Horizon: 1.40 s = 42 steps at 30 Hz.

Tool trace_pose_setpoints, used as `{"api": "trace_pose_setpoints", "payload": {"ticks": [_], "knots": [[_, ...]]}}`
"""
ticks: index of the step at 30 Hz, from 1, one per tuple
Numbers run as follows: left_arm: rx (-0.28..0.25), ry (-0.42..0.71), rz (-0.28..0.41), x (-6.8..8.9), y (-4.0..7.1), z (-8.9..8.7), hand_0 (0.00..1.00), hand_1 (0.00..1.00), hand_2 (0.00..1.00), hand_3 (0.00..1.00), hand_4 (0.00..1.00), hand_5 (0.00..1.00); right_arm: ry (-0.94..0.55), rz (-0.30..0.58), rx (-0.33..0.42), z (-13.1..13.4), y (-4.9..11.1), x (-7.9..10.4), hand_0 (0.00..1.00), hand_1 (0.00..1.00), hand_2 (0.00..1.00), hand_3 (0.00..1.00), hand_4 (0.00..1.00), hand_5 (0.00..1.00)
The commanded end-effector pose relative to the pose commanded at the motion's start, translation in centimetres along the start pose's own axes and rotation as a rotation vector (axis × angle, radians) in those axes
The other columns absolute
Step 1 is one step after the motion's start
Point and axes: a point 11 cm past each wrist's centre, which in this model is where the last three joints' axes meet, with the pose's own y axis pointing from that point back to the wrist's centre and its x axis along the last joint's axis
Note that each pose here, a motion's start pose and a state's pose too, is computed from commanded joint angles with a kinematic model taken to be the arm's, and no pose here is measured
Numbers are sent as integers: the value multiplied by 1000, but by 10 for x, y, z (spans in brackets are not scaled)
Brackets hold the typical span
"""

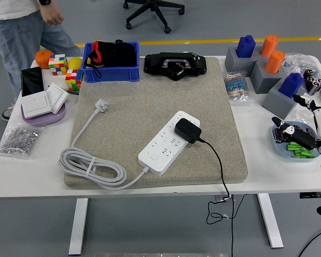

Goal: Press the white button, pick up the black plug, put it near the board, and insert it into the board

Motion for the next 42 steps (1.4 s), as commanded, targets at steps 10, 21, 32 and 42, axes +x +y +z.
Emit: {"api": "trace_pose_setpoints", "payload": {"ticks": [10, 21, 32, 42], "knots": [[4, 7, -1, -1, -1, -3, 701, 670, 646, 650, 560, 189, -5, 43, -27, 6, 2, 12, 858, 786, 775, 804, 998, 521], [3, 6, -13, -7, -2, -4, 701, 670, 647, 651, 562, 192, 3, 92, -44, 9, 4, 30, 848, 773, 764, 799, 990, 507], [0, 0, -14, -9, -2, -4, 701, 670, 647, 651, 563, 193, 3, 144, -55, 11, 6, 47, 849, 763, 758, 790, 983, 500], [0, 9, -19, -12, -2, -5, 701, 670, 647, 651, 564, 192, -3, 173, -56, 10, 11, 55, 844, 759, 757, 787, 975, 491]]}}
